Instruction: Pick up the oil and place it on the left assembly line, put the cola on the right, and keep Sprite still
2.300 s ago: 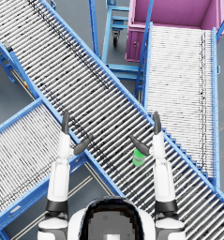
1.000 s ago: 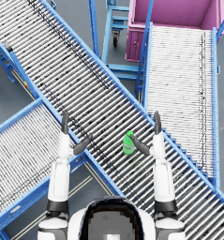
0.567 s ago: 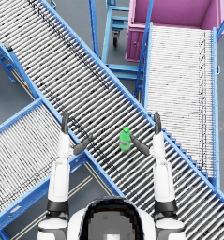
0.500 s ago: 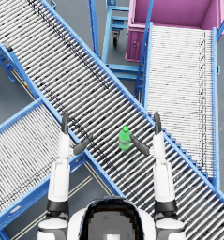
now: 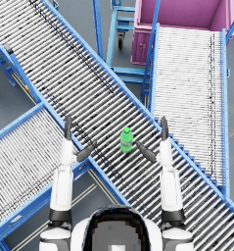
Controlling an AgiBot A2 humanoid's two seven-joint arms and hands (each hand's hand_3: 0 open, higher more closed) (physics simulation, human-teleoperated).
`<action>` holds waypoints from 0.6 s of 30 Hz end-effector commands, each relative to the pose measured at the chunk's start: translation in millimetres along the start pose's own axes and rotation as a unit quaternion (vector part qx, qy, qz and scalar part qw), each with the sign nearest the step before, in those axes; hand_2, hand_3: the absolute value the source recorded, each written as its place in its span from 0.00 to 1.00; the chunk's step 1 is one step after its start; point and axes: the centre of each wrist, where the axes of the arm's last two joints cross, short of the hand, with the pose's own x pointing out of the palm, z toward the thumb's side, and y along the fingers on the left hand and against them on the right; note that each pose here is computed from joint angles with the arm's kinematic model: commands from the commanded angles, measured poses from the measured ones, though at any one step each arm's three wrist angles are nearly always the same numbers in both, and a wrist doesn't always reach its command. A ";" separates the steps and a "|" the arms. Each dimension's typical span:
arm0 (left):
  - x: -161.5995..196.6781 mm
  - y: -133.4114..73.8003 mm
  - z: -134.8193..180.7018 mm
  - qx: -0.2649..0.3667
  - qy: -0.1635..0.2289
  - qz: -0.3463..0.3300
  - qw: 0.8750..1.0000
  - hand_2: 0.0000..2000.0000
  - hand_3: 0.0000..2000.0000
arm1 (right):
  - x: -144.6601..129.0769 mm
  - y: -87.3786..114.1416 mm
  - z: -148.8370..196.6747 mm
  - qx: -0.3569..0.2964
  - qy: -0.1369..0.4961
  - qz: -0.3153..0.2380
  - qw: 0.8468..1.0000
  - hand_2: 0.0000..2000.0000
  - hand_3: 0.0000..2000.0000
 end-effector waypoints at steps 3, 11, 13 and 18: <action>0.0 0.0 0.0 0.000 0.000 0.000 1.000 0.00 0.00 | 0.0 0.0 0.0 0.000 0.000 0.000 1.000 0.00 0.00; 0.0 0.0 0.0 0.000 0.000 0.000 1.000 0.00 0.00 | 0.0 0.0 0.0 0.000 0.000 0.000 1.000 0.00 0.00; 0.0 0.0 0.0 0.000 0.000 0.000 1.000 0.00 0.00 | 0.0 0.0 0.0 0.000 0.000 0.000 1.000 0.00 0.00; 0.0 0.0 0.0 0.000 0.000 0.000 1.000 0.00 0.00 | 0.0 0.0 0.0 0.000 0.000 0.000 1.000 0.00 0.00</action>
